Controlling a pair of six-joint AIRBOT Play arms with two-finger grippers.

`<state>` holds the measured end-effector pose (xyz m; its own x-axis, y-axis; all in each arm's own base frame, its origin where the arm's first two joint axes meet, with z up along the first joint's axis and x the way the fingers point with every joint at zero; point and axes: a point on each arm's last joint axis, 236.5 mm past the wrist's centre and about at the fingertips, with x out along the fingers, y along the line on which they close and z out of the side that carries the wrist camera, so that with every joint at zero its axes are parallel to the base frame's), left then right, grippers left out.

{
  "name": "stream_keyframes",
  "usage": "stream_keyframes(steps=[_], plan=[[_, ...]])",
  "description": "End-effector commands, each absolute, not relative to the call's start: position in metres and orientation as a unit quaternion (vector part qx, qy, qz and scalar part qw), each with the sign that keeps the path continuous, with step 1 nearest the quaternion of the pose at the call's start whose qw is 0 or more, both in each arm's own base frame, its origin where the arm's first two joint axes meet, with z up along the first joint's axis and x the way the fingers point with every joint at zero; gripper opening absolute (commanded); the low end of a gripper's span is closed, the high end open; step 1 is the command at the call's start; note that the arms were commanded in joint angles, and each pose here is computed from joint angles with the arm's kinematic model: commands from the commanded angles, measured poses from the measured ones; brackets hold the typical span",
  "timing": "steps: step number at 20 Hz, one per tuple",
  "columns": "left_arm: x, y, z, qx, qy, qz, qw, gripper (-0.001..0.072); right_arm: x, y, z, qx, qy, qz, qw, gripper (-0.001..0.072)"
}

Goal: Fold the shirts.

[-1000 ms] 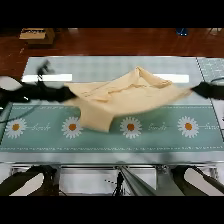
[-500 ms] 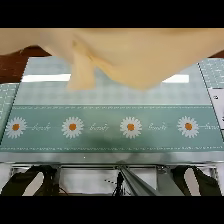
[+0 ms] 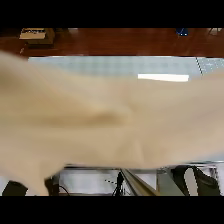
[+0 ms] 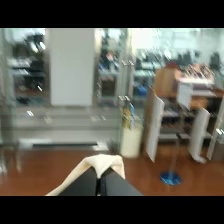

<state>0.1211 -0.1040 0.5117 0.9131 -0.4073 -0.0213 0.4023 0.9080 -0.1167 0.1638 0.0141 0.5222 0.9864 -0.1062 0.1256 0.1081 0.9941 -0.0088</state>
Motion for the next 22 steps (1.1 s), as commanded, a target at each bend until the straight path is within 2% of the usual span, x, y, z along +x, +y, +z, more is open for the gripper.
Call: stream_keyframes(steps=[1,4,8,11,14,16,22], plan=[[0.111,-0.104,0.482,-0.075,0.09,-0.2,0.973,0.0023,0.158,-0.011,0.462,-0.005,0.075,-0.106,0.992,0.0028],[0.121,-0.101,0.448,-0.07,0.168,-0.195,0.964,0.0022,0.168,-0.01,0.38,0.003,0.268,-0.059,0.962,0.0028],[0.174,-0.094,0.37,-0.064,0.332,-0.195,0.921,0.0022,0.218,-0.024,0.344,0.015,0.356,-0.02,0.934,0.0028],[0.238,-0.094,0.315,-0.103,0.4,-0.195,0.89,0.0023,0.278,-0.038,0.297,0.033,0.439,0.006,0.898,0.0028],[0.306,-0.091,0.259,-0.126,0.436,-0.192,0.87,0.0023,0.34,-0.018,0.232,0.033,0.526,0.068,0.847,0.0028],[0.347,-0.088,0.221,-0.136,0.46,-0.187,0.857,0.0024,0.387,-0.006,0.191,0.018,0.547,0.081,0.833,0.0029],[0.44,-0.076,0.114,-0.145,0.511,-0.173,0.83,0.0024,0.507,0.013,0.115,0.026,0.498,0.073,0.863,0.0029]])
